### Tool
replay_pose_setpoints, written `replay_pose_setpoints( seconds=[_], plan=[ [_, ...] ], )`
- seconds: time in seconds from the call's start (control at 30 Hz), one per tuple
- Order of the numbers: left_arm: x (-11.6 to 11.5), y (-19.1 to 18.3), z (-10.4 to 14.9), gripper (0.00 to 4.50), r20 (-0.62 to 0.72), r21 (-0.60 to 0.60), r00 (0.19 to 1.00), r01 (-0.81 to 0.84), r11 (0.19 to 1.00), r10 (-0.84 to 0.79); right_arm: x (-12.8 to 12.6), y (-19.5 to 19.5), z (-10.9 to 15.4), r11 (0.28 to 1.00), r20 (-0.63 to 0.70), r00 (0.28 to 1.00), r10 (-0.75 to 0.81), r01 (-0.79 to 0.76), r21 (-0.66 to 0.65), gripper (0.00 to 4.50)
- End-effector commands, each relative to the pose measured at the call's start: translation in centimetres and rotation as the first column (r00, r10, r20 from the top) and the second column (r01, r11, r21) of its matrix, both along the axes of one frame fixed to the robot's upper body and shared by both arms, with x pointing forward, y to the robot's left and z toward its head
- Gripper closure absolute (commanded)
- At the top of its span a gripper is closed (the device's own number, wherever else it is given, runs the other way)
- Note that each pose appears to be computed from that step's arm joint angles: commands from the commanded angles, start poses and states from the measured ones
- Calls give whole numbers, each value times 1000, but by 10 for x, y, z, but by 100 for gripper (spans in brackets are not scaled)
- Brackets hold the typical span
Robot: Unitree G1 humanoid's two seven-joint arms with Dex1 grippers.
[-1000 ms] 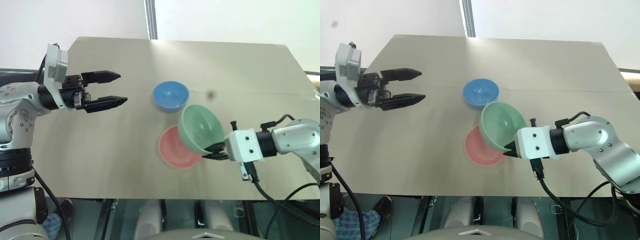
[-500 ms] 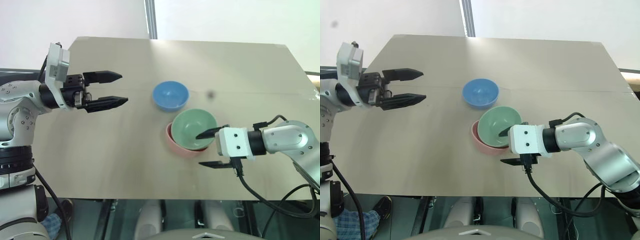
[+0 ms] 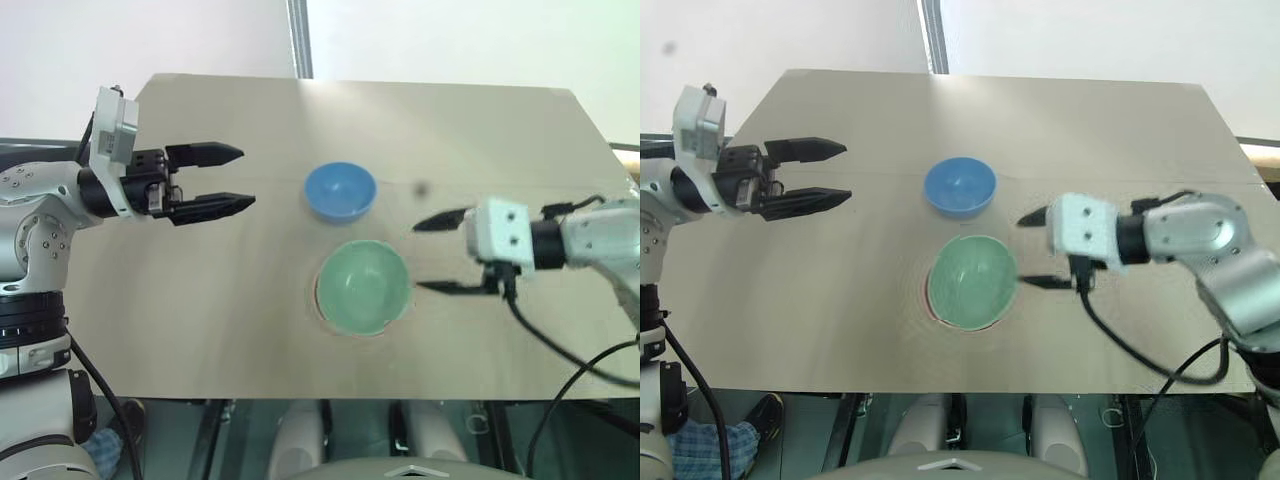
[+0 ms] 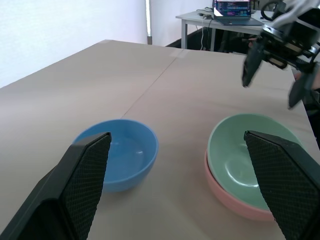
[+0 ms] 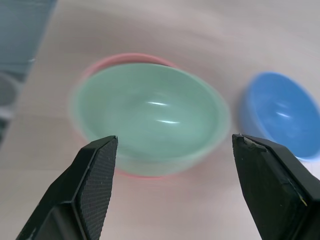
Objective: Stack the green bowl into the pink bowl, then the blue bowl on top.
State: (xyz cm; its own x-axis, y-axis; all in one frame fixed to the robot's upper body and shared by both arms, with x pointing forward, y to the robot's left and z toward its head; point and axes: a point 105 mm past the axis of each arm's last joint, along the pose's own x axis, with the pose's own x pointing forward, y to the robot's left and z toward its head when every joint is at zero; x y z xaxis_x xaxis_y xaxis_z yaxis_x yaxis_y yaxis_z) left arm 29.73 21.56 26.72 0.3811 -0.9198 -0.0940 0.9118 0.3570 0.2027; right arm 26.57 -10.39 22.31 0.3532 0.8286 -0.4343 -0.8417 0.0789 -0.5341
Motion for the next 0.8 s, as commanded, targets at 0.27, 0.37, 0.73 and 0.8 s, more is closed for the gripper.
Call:
replay_pose_setpoints(
  seconds=[0.27, 0.37, 0.73, 0.8],
  plan=[
    [-2, -1, 12, 0, 60, 3, 998, 5, 1000, -5, 52, 3, -4, 992, 76, 989, -128, 127, 14, 51],
    [-3, 0, 12, 0, 60, 1, 998, 3, 1000, -3, 57, 24, -17, 997, 55, 995, -80, 81, -6, 51],
    [-11, 9, 13, 0, 65, -4, 997, -49, 999, 50, 77, 49, -14, 998, 92, 994, -61, 58, 35, 51],
    [-12, 10, 11, 0, 66, -2, 996, -59, 998, 59, 79, 56, -12, 997, 103, 993, -56, 51, 49, 51]
  ],
)
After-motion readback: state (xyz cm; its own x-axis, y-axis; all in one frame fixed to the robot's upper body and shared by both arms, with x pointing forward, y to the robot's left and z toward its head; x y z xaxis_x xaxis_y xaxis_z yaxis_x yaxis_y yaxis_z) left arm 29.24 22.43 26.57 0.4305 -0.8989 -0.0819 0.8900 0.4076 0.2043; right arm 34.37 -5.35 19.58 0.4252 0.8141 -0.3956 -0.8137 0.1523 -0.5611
